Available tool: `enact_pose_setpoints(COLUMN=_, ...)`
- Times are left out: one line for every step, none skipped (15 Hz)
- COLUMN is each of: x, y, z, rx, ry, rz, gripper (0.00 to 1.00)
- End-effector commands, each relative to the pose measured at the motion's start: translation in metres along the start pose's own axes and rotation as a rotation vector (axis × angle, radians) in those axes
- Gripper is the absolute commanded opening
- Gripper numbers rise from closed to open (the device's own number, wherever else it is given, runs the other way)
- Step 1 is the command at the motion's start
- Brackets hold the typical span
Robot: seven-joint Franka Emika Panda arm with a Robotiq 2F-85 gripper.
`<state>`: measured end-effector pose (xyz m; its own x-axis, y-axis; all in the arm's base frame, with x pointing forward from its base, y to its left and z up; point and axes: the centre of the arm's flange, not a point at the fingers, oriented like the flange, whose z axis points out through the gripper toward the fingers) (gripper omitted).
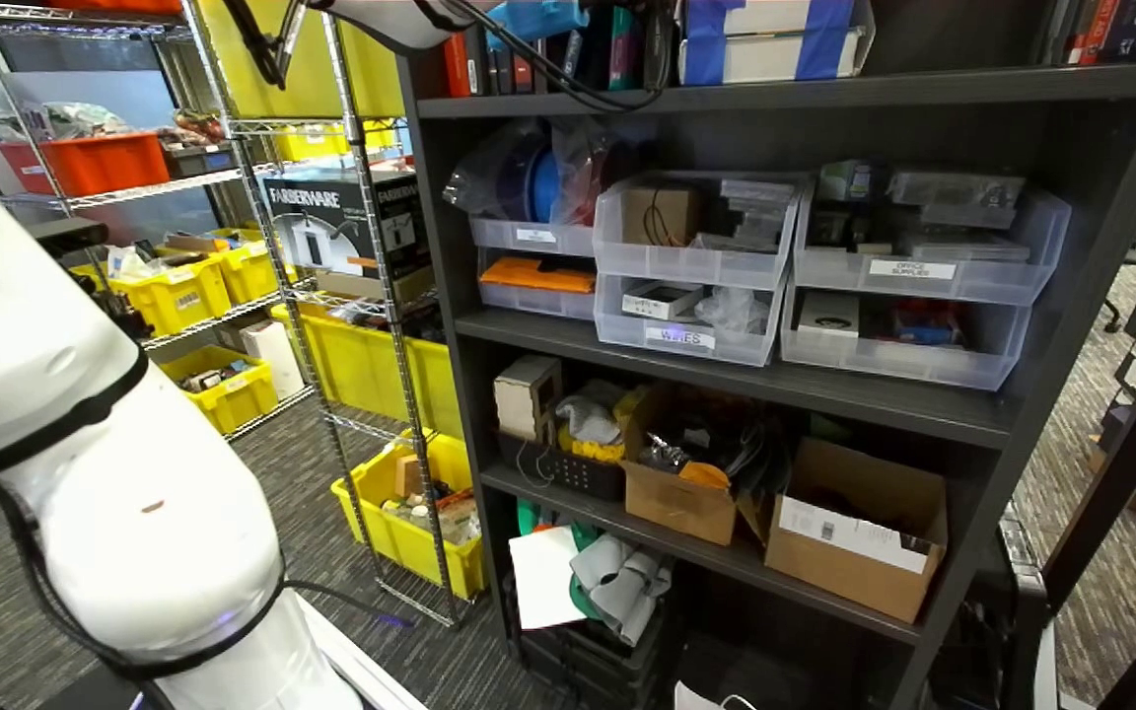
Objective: Move the green and purple book to the right side of the shelf.
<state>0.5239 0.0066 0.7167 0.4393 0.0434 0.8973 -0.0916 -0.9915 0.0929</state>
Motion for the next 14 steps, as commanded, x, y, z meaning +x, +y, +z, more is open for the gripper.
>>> enact_pose_setpoints(x=0.007, y=-0.005, z=0.009, rx=0.015, ry=-0.002, rz=0.006, gripper=1.0)
enact_pose_setpoints(x=0.007, y=-0.007, z=0.01, rx=0.017, ry=-0.003, rz=0.003, gripper=1.0)
enact_pose_setpoints(x=0.008, y=-0.011, z=0.011, rx=0.019, ry=-0.006, rz=-0.001, gripper=1.0)
enact_pose_setpoints(x=0.008, y=-0.013, z=0.012, rx=0.022, ry=-0.007, rz=-0.004, gripper=1.0)
enact_pose_setpoints(x=0.008, y=-0.015, z=0.014, rx=0.027, ry=-0.011, rz=-0.006, gripper=1.0)
enact_pose_setpoints(x=0.008, y=-0.017, z=0.016, rx=0.031, ry=-0.014, rz=-0.005, gripper=1.0)
enact_pose_setpoints(x=0.007, y=-0.019, z=0.019, rx=0.035, ry=-0.017, rz=-0.007, gripper=1.0)
enact_pose_setpoints(x=0.007, y=-0.02, z=0.022, rx=0.039, ry=-0.02, rz=-0.007, gripper=1.0)
enact_pose_setpoints(x=0.008, y=-0.02, z=0.024, rx=0.039, ry=-0.022, rz=-0.008, gripper=1.0)
enact_pose_setpoints(x=0.009, y=-0.019, z=0.027, rx=0.036, ry=-0.022, rz=-0.008, gripper=1.0)
enact_pose_setpoints(x=0.009, y=-0.018, z=0.028, rx=0.035, ry=-0.024, rz=-0.007, gripper=1.0)
enact_pose_setpoints(x=0.009, y=-0.016, z=0.029, rx=0.036, ry=-0.024, rz=-0.004, gripper=1.0)
enact_pose_setpoints(x=0.009, y=-0.016, z=0.029, rx=0.036, ry=-0.024, rz=-0.002, gripper=1.0)
enact_pose_setpoints(x=0.009, y=-0.015, z=0.029, rx=0.037, ry=-0.024, rz=-0.002, gripper=1.0)
